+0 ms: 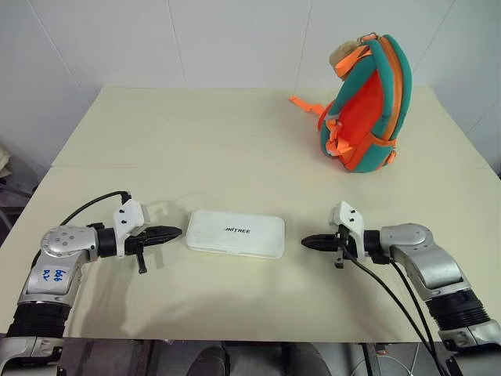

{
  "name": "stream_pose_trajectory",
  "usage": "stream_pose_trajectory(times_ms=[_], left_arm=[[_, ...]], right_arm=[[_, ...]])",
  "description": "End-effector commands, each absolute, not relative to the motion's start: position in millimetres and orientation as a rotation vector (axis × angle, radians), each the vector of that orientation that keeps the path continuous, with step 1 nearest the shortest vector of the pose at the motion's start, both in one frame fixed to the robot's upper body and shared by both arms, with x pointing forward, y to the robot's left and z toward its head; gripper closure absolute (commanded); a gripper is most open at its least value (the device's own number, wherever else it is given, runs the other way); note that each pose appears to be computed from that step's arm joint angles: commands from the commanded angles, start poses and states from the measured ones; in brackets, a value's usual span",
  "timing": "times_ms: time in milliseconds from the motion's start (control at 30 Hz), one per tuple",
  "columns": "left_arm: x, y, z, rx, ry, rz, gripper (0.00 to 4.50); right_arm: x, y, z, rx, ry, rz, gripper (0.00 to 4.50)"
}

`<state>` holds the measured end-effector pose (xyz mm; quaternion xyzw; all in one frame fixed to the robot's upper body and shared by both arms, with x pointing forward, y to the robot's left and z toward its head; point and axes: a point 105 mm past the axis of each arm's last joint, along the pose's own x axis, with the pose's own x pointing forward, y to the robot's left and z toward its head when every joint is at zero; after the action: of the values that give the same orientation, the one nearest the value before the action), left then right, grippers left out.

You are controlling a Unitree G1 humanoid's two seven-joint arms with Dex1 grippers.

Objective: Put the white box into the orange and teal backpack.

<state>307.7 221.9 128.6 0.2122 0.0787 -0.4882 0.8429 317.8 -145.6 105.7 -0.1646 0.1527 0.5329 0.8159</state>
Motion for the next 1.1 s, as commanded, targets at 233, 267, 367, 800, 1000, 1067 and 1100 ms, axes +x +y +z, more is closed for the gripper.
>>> stream_pose_trajectory(times_ms=[233, 267, 367, 800, 1000, 1067, 1100], left_arm=[[314.4, 206.1, 127.5, 0.450, 0.136, -1.048, 4.49], [315.4, 203.7, 127.0, 0.447, 0.133, -1.051, 4.49], [317.8, 197.1, 127.2, 0.437, 0.120, -1.063, 4.49], [312.5, 184.5, 128.7, 0.432, 0.123, -1.136, 4.49], [307.3, 170.0, 124.7, 0.412, 0.119, -1.191, 4.49], [306.1, 164.7, 123.5, 0.404, 0.115, -1.204, 4.49], [305.5, 162.3, 122.7, 0.401, 0.114, -1.210, 4.49]], right_arm=[[323.7, -131.5, 111.0, -0.365, 0.282, 1.137, 4.36], [323.6, -130.3, 111.5, -0.365, 0.280, 1.138, 4.36], [322.9, -127.6, 112.7, -0.365, 0.276, 1.142, 4.36], [310.8, -134.9, 123.5, -0.374, 0.292, 1.136, 4.36], [307.1, -148.2, 128.3, -0.393, 0.314, 1.105, 4.36], [305.9, -151.5, 128.4, -0.396, 0.321, 1.097, 4.36], [305.7, -152.3, 128.5, -0.396, 0.323, 1.093, 4.36]])
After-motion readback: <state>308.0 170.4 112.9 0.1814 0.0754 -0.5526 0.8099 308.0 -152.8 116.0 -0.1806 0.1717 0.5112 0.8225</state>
